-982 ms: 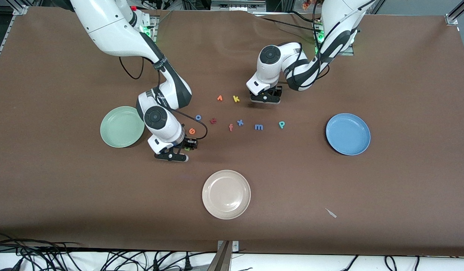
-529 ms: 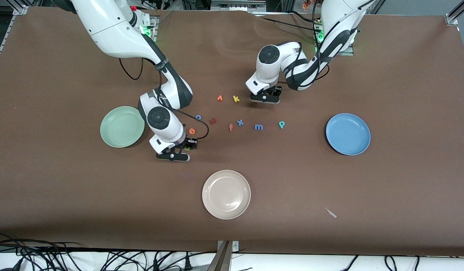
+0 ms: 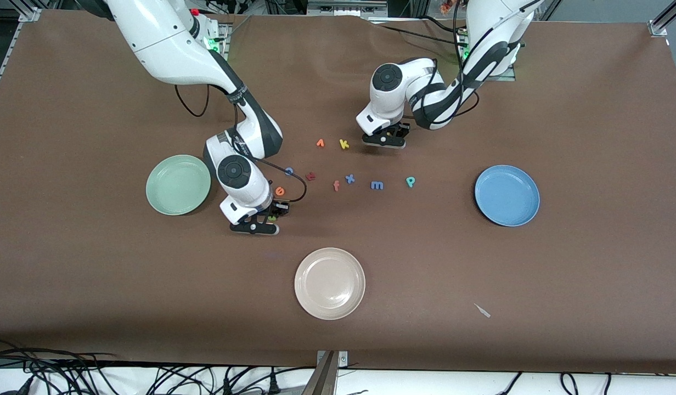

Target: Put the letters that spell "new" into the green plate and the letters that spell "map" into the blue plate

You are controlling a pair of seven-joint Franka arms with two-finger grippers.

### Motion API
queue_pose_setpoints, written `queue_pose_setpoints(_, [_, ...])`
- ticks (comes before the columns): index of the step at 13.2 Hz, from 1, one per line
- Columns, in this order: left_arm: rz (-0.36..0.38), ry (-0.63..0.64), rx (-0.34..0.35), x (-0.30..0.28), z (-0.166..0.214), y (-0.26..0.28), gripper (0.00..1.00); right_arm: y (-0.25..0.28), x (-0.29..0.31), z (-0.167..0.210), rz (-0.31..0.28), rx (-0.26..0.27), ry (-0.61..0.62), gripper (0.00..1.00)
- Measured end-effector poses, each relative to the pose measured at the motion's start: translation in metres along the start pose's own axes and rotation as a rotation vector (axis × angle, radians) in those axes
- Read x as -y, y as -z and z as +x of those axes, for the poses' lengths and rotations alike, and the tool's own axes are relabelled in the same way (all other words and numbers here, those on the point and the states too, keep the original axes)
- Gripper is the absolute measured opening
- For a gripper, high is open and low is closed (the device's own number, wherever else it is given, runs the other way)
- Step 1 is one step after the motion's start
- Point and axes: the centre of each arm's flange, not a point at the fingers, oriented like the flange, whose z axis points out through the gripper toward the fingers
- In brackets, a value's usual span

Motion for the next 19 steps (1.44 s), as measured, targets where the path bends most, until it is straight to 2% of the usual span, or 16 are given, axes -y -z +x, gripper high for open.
queue_pose_setpoints(3, [-0.003,0.003,0.003,-0.001,0.0,0.0,0.41,0.038,-0.017,0.017,-0.038,-0.003,0.015,0.25])
queue_pose_setpoints(4, [-0.005,0.005,0.006,-0.002,0.002,-0.001,0.4,0.057,-0.031,0.022,-0.068,0.017,0.039,0.25])
queue_pose_setpoints(5, [0.004,0.008,0.01,-0.001,0.003,0.0,0.32,0.079,-0.05,0.027,-0.101,0.044,0.076,0.25])
queue_pose_setpoints(7, [0.006,0.009,0.012,-0.001,0.004,0.001,0.3,0.11,-0.089,0.031,-0.138,0.08,0.144,0.25])
queue_pose_setpoints(9, [0.01,0.014,0.014,-0.001,0.006,0.001,0.3,0.119,-0.129,0.023,-0.158,0.113,0.182,0.25])
queue_pose_setpoints(12, [0.041,0.059,0.051,0.008,0.028,0.01,0.3,0.107,-0.192,-0.005,-0.171,0.171,0.198,0.25])
queue_pose_setpoints(14, [0.025,0.065,0.1,0.009,0.044,0.025,0.3,0.08,-0.23,-0.029,-0.16,0.158,0.212,0.25])
queue_pose_setpoints(17, [0.01,0.088,0.106,0.014,0.074,0.054,0.3,0.032,-0.262,-0.069,-0.15,0.129,0.214,0.25])
queue_pose_setpoints(19, [0.008,0.088,0.124,0.038,0.102,0.069,0.3,0.019,-0.271,-0.08,-0.152,0.129,0.204,0.28])
